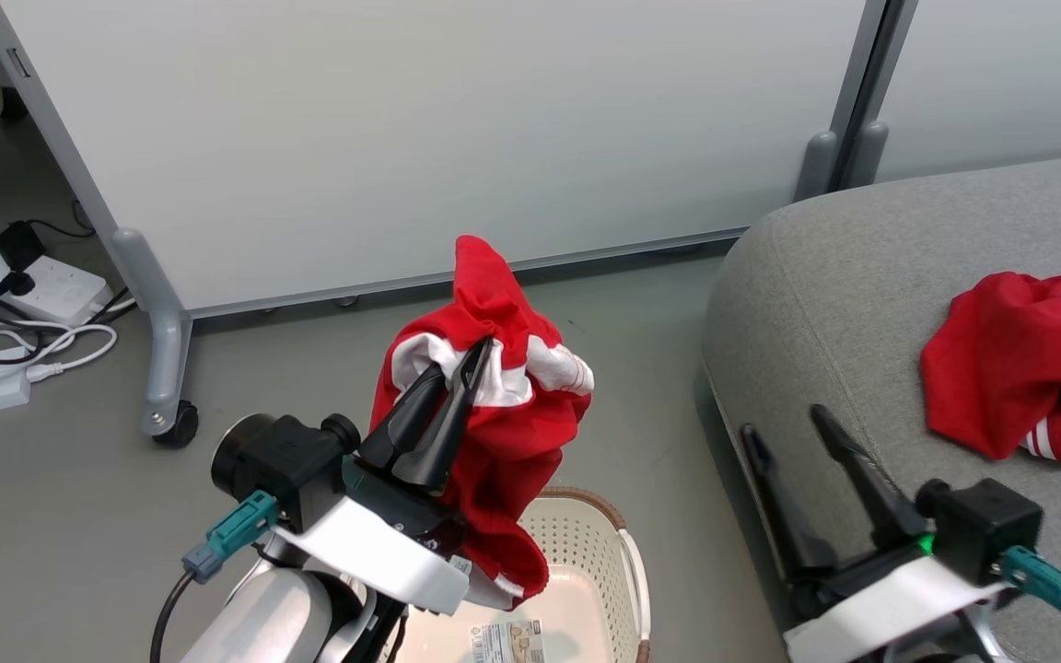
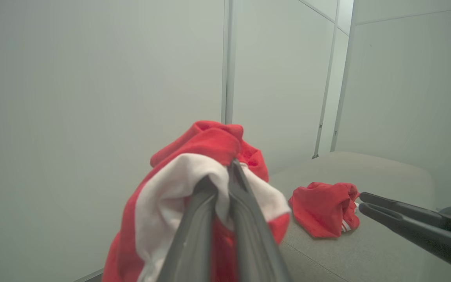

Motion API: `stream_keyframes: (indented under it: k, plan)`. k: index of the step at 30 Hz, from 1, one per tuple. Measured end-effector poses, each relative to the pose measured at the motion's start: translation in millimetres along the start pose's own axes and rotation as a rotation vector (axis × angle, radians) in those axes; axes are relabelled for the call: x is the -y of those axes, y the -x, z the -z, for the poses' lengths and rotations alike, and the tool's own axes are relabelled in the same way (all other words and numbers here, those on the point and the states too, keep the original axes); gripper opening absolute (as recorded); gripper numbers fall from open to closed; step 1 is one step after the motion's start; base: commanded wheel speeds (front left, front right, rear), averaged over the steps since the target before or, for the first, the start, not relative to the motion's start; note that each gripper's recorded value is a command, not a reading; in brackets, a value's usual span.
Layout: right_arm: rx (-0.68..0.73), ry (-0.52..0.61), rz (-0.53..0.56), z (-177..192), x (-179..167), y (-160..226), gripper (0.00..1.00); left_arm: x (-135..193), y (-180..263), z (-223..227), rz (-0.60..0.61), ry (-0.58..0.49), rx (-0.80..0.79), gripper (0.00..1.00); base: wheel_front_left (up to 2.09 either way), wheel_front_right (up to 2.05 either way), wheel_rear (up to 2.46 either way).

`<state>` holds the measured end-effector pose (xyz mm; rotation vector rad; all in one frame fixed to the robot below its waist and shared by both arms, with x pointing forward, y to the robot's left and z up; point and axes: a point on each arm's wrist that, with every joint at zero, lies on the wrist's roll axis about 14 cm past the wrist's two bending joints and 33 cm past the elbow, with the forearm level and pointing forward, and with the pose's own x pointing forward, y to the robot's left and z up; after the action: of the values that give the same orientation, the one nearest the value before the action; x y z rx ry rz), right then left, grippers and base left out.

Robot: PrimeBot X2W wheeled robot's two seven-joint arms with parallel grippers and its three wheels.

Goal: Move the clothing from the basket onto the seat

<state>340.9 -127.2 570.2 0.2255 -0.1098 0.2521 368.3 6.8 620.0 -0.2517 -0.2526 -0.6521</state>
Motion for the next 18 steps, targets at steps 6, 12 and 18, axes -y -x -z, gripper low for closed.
stream_keyframes:
  k: [6,12,18]
  plan:
    - [-0.014,-0.026,-0.191,2.1,-55.4,-17.8,1.0,-4.1,-2.8,-1.9,-0.006,-0.005,0.005,0.0,0.0,0.0,0.0]
    - [-0.087,-0.056,-0.364,20.8,-105.1,-29.1,1.0,-3.9,-4.1,-0.7,-0.004,-0.004,0.002,0.0,0.0,0.0,0.0]
    - [-0.137,-0.023,-0.507,39.9,-142.3,-43.5,1.0,-4.8,-5.5,0.6,-0.003,0.005,0.002,0.0,0.0,0.0,0.0]
